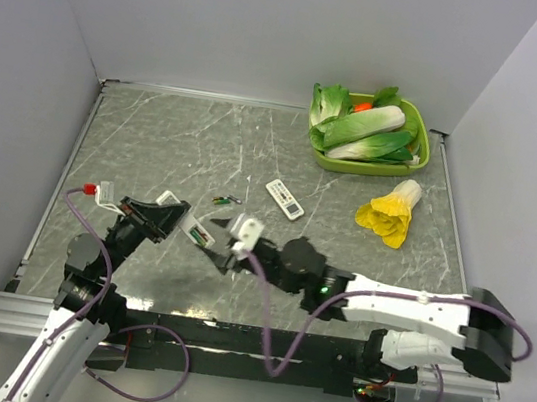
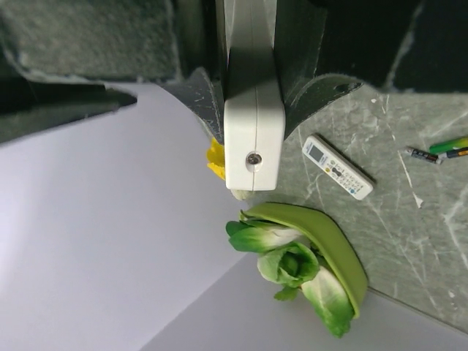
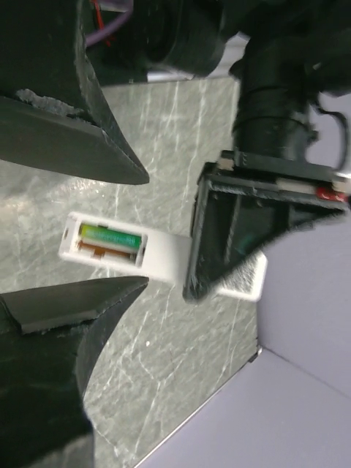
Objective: Load the batteries into the remote control
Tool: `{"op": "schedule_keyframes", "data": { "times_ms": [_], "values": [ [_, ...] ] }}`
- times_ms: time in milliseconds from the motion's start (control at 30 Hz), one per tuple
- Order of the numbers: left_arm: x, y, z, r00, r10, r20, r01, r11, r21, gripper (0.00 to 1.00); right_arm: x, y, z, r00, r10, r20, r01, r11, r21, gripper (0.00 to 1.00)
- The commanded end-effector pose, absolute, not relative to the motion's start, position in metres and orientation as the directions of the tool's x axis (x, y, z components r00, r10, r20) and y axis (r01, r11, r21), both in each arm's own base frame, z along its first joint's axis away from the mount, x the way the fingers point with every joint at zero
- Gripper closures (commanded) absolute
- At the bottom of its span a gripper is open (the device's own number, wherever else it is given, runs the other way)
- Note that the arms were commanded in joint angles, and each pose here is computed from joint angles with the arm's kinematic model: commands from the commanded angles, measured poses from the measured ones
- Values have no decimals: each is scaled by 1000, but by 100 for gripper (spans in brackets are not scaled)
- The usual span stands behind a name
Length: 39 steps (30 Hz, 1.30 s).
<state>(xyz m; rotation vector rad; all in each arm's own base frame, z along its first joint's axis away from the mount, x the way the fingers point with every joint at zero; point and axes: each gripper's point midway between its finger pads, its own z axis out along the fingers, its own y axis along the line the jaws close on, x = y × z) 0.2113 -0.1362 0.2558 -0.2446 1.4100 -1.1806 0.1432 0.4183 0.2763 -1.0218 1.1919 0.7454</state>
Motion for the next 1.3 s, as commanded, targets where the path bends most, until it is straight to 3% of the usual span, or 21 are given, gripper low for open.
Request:
{"op": "schedule_keyframes", "data": {
  "times_ms": [0, 133, 367, 533, 833, 1267],
  "values": [
    [193, -151, 280, -240, -688, -685, 632, 425, -648, 98, 144, 380, 275, 80, -29, -996, -941, 328, -85, 34],
    [186, -158, 284, -244, -661, -709, 680, 405, -611, 98, 147, 358, 270, -41, -2, -999, -957, 289, 38, 23],
    [176, -165, 295, -257, -655, -711, 735, 346, -584, 98, 144, 361, 251, -179, 4, -984, -955, 240, 175, 23],
    [167, -169, 300, -265, -649, -713, 770, 303, -562, 98, 133, 372, 241, -306, 35, -951, -942, 135, 308, 23],
    [156, -174, 307, -281, -629, -725, 806, 256, -534, 98, 128, 381, 247, -350, 82, -933, -934, 43, 354, 28],
    [153, -176, 313, -285, -624, -727, 819, 236, -524, 98, 133, 392, 242, -368, 57, -928, -928, 36, 371, 37]
  ]
}}
